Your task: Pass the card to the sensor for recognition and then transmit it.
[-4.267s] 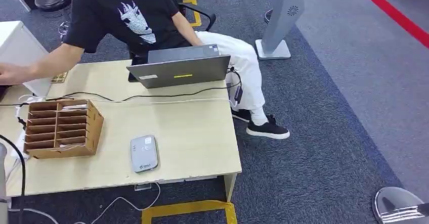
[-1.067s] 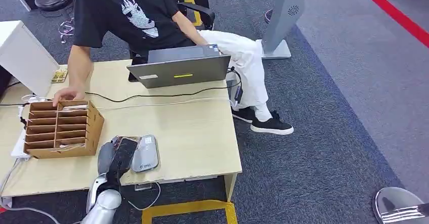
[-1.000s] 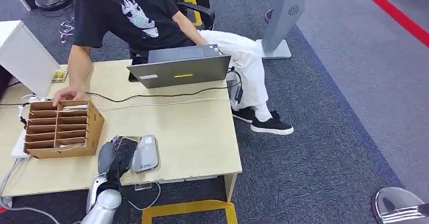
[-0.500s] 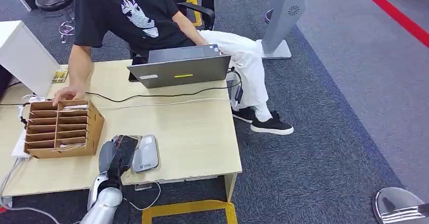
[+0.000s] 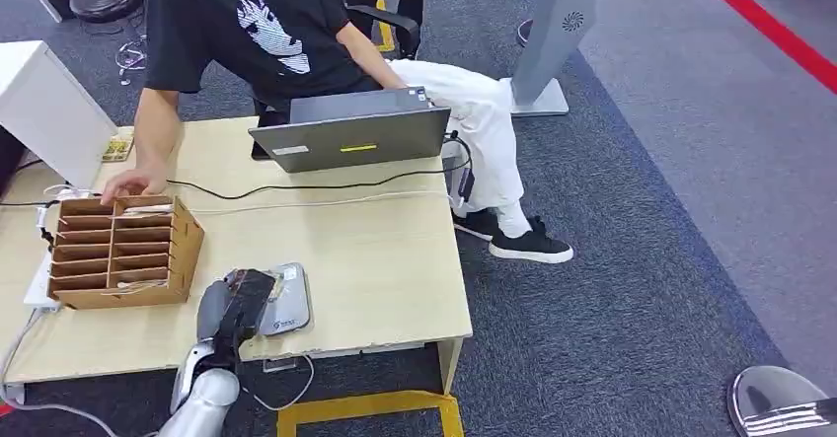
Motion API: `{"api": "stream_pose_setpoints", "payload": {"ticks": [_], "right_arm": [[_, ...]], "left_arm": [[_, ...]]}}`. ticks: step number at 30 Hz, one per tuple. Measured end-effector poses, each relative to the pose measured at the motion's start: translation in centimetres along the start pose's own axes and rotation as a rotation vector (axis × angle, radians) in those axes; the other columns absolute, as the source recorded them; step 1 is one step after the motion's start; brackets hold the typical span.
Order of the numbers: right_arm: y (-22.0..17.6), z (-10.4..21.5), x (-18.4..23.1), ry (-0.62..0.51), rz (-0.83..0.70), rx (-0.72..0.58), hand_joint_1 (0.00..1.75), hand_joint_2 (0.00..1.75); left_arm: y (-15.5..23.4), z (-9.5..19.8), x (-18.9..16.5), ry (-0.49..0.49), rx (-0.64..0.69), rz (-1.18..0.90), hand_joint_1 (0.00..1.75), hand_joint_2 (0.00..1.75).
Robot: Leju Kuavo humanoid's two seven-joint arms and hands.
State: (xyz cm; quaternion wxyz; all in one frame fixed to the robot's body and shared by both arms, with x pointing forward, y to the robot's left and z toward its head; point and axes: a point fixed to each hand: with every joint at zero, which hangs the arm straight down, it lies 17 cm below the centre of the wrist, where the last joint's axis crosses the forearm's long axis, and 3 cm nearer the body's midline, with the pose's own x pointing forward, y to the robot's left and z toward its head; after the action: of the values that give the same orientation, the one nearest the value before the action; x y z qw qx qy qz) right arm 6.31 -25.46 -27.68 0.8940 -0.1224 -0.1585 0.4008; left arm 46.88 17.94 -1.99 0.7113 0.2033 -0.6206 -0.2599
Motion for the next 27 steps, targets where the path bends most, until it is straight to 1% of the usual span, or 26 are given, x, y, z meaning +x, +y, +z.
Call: {"api": "stream_pose_setpoints", "payload": {"ticks": [10, 15, 19, 21, 23, 27], "right_arm": [[0.0, 0.0, 0.0, 0.004, -0.008, -0.001, 0.00, 1.75], [-0.1, 0.0, -0.1, 0.007, -0.012, -0.004, 0.00, 1.75], [-0.1, 0.0, -0.1, 0.010, -0.019, -0.008, 0.00, 1.75], [-0.1, 0.0, -0.2, 0.010, -0.020, -0.011, 0.00, 1.75], [-0.1, 0.0, -0.2, 0.011, -0.021, -0.012, 0.00, 1.75], [-0.1, 0.0, -0.2, 0.011, -0.020, -0.013, 0.00, 1.75]], "left_arm": [[-0.6, 0.5, -0.8, 0.011, -0.031, -0.057, 1.75, 1.75], [0.3, 1.0, -0.5, -0.018, -0.006, -0.070, 1.75, 1.75], [3.1, 1.1, 1.2, -0.075, 0.064, -0.055, 1.75, 1.75], [4.4, 1.1, 1.5, -0.088, 0.090, -0.055, 1.75, 1.75], [6.3, 1.1, 2.5, -0.128, 0.145, -0.060, 1.75, 1.75], [12.6, 0.9, 5.9, -0.234, 0.308, -0.142, 1.75, 1.75]]}}
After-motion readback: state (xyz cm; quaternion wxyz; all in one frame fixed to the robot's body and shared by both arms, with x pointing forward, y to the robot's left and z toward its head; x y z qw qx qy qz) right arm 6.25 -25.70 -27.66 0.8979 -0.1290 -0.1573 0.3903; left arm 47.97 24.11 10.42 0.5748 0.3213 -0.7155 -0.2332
